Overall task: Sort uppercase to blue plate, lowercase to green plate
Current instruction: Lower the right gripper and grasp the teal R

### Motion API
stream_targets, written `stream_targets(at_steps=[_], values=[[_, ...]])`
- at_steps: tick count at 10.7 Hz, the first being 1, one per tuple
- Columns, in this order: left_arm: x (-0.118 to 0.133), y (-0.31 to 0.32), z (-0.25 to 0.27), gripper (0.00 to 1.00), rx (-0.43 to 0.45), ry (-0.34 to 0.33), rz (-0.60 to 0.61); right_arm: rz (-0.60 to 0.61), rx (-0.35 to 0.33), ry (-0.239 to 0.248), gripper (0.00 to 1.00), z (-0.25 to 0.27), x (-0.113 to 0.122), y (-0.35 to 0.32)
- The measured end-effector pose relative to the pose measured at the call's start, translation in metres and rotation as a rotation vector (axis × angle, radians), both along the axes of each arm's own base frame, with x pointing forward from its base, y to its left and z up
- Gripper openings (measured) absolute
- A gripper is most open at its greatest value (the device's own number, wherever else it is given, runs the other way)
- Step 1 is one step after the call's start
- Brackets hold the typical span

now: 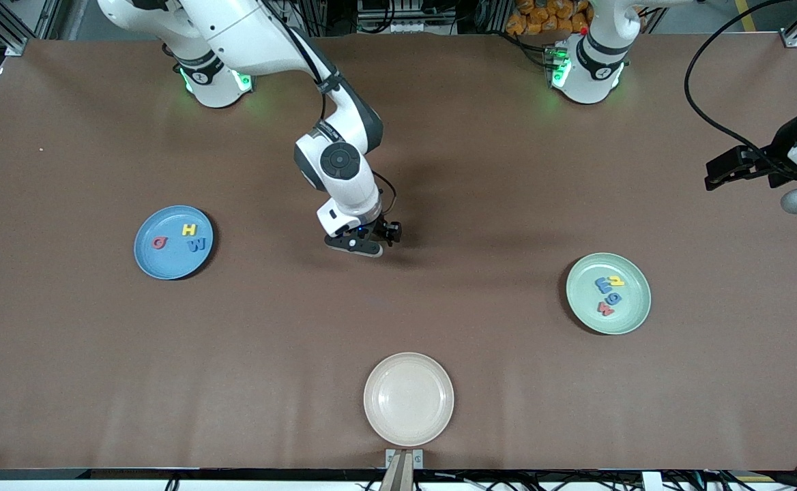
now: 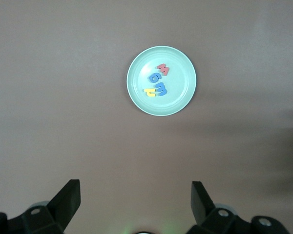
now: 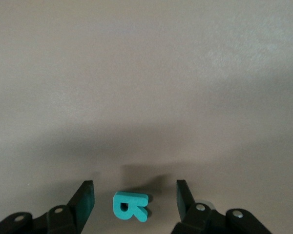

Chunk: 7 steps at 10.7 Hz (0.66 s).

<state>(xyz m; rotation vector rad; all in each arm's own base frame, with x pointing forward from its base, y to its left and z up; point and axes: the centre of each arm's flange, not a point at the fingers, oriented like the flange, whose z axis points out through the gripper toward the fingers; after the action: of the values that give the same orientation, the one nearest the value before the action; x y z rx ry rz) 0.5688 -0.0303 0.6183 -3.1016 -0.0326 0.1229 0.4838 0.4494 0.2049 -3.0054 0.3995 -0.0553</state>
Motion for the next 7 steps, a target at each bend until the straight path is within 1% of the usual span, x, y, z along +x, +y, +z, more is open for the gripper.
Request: stream_targets(at_steps=[3, 4, 7], values=[[0.000, 0.000, 0.000, 1.00, 0.000, -0.002, 0.000, 0.013, -0.013, 0.014, 0.76, -0.012, -0.010, 0.007], [0.000, 0.000, 0.000, 1.00, 0.000, -0.002, 0.000, 0.018, -0.015, 0.017, 0.74, -0.015, -0.013, 0.010], [0.000, 0.000, 0.000, 1.00, 0.000, -0.003, 0.000, 0.022, -0.017, 0.018, 0.71, -0.022, -0.015, 0.012]])
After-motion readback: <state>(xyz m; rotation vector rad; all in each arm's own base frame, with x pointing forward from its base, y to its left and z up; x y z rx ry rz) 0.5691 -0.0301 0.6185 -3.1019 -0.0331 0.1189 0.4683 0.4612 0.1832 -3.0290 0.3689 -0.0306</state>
